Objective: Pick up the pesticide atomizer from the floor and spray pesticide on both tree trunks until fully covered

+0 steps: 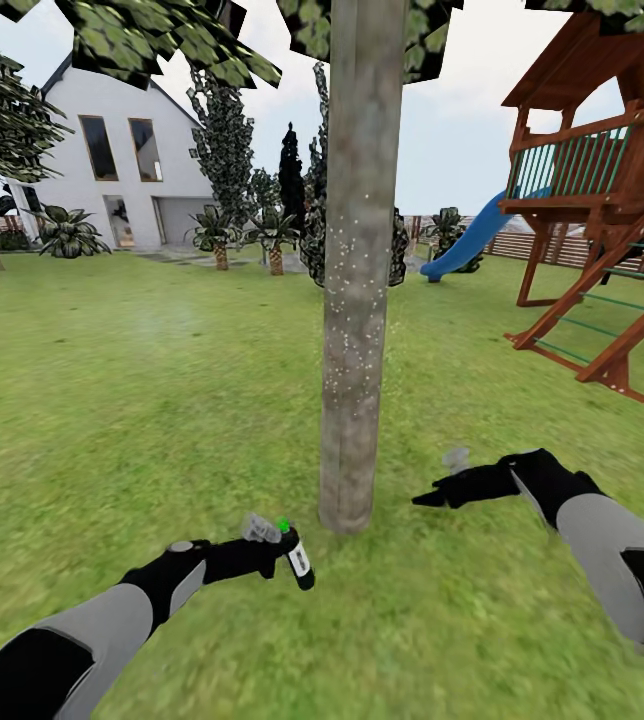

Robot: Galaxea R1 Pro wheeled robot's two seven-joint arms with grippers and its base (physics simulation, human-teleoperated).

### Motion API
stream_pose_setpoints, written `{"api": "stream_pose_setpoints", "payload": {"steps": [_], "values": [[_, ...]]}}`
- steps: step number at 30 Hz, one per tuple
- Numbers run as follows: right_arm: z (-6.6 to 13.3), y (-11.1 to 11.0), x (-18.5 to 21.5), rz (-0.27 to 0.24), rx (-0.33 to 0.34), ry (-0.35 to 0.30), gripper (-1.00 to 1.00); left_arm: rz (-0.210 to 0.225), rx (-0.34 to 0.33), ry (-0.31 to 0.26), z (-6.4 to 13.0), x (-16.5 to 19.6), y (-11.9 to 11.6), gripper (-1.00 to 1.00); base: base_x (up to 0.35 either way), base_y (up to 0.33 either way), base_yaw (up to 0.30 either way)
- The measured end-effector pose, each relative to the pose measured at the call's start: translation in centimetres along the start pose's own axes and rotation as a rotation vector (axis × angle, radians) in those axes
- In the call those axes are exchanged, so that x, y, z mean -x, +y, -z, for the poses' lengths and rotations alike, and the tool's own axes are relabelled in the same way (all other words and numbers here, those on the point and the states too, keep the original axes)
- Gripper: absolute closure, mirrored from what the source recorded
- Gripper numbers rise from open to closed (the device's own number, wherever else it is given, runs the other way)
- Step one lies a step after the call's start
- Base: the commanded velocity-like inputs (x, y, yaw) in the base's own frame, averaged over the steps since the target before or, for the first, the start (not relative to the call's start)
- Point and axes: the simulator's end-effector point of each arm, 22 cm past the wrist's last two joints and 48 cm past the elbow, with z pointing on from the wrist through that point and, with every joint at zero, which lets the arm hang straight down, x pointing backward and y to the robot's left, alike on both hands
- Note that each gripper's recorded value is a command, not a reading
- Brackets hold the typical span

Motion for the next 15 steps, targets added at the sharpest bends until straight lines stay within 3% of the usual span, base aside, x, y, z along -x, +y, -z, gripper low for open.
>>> {"api": "stream_pose_setpoints", "payload": {"steps": [2,3,5,7,8,15], "values": [[1.0,1.5,2.9,0.037,0.062,-0.026,-1.0,-0.047,-0.023,0.078,0.1,-1.7,-0.5,1.0,0.0,0.0,0.0],[1.4,3.3,4.1,0.049,0.127,-0.035,-1.0,-0.065,-0.054,0.104,0.1,-2.3,-1.1,1.0,0.0,0.0,0.0],[2.0,6.4,6.0,0.045,0.236,-0.04,-1.0,-0.097,-0.123,0.102,0.0,-1.4,-2.7,1.0,0.0,0.0,0.0],[1.5,9.1,7.2,0.056,0.315,-0.045,-1.0,-0.116,-0.149,0.098,-0.1,-0.9,-3.4,1.0,0.0,0.0,0.0],[0.9,10.4,7.7,0.063,0.346,-0.046,1.0,-0.12,-0.154,0.098,-0.1,-0.8,-3.5,1.0,0.0,0.0,0.0],[-2.4,16.6,9.7,0.104,0.467,-0.051,1.0,-0.14,-0.173,0.078,-0.6,0.3,-4.3,1.0,0.0,0.0,0.0]]}}
